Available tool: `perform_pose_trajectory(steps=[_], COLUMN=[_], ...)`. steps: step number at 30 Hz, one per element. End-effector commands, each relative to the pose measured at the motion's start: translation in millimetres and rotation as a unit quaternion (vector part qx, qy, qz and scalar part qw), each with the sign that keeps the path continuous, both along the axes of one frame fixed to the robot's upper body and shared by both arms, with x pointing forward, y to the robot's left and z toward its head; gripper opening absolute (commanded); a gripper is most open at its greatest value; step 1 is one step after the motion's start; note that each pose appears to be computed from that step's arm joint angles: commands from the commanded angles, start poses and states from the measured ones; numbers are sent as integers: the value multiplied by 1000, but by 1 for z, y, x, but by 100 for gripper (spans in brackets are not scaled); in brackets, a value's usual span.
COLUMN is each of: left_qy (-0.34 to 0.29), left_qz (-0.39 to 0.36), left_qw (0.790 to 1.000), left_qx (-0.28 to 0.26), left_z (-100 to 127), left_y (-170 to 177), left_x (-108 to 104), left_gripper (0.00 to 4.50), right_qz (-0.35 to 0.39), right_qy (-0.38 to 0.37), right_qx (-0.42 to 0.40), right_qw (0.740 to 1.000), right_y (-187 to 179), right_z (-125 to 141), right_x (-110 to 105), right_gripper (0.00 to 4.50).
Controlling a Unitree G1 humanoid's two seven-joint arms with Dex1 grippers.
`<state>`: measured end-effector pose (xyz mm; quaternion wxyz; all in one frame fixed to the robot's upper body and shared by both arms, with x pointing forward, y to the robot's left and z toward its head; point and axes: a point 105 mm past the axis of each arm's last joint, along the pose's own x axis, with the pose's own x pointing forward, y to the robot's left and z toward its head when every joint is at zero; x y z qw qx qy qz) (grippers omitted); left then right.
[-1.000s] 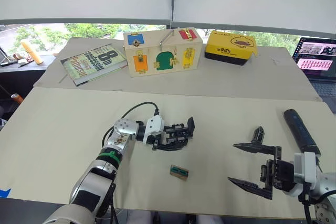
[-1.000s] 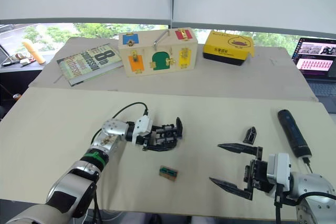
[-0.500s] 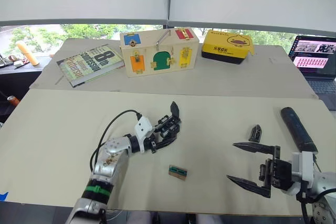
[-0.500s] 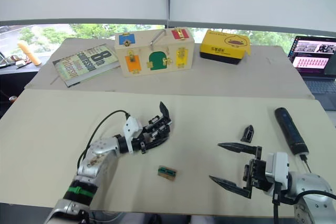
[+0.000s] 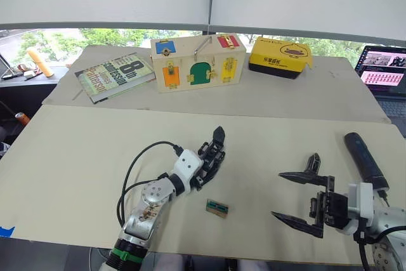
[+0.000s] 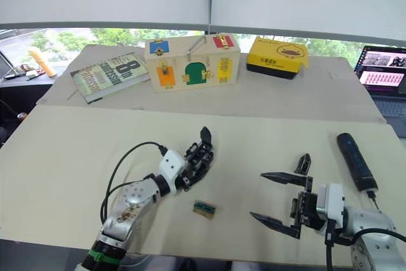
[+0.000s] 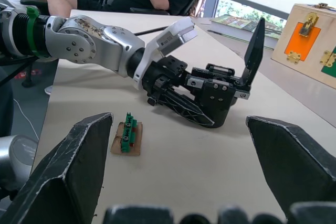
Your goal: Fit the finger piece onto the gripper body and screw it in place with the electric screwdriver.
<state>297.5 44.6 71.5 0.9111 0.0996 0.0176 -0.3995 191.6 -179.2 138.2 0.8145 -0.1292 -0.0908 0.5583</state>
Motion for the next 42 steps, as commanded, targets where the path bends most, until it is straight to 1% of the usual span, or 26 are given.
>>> perform_pose_trajectory(steps=[1,4,7,8,9,10,11,14,18,20,22,23,24,26,28,31,32,36,38,39,42], left_qy=[-5,7,16,20,22,23,25,25,27,31,15,8,11,13,20,48,53,30,42,48,31], left_qz=[-7,-11,-5,-3,-5,-10,-15,-20,-14,-40,-55,-50,-69,-103,-139,-203,-220,-255,-272,-280,-337], left_qw=[1000,1000,1000,1000,1000,1000,1000,999,1000,999,998,999,998,994,989,976,973,965,960,958,939], left_qx=[2,6,-1,-5,-5,-4,-3,0,4,2,-4,-1,-4,27,44,56,56,60,40,30,68], left_z=[1,-6,-8,-8,-9,-10,-10,-10,-7,-8,-2,0,3,1,3,7,9,16,17,18,13], left_y=[-6,-4,1,2,2,1,0,5,20,28,38,47,53,63,71,79,80,71,61,58,45], left_x=[-4,-8,-8,-8,-9,-10,-10,-11,-10,-15,-14,-8,-7,-6,-3,0,2,28,35,38,34], left_gripper=[232,232,232,334,369,415,447,447,447,447,447,447,447,447,447,447,447,447,447,447,447], right_qz=[0,0,-3,-3,-3,-3,-2,-3,-2,-1,0,0,1,3,7,10,9,9,9,8,13], right_qy=[-28,-29,-31,-31,-31,-30,-29,-29,-29,-29,-29,-29,-30,-31,-29,-27,-27,-27,-26,-26,-20], right_qx=[1,-3,-4,-4,-5,-6,-7,-9,-10,-10,-10,-9,-8,-7,-7,-11,-11,-14,-13,-12,-12], right_qw=[1000,1000,1000,999,1000,1000,1000,1000,1000,1000,1000,1000,1000,1000,1000,1000,1000,1000,1000,1000,1000], right_y=[-1,-3,-3,-3,-3,-3,-4,-5,-5,-5,-4,-4,-4,-3,-3,-5,-5,-5,-5,-4,-2], right_z=[10,11,14,14,14,14,14,15,16,16,16,16,16,17,17,17,17,18,18,18,17], right_x=[1,1,2,2,2,1,1,2,3,4,4,4,4,5,5,5,5,5,4,4,1], right_gripper=[450,450,450,450,450,450,450,450,450,450,450,450,450,450,450,450,450,450,450,450,450])
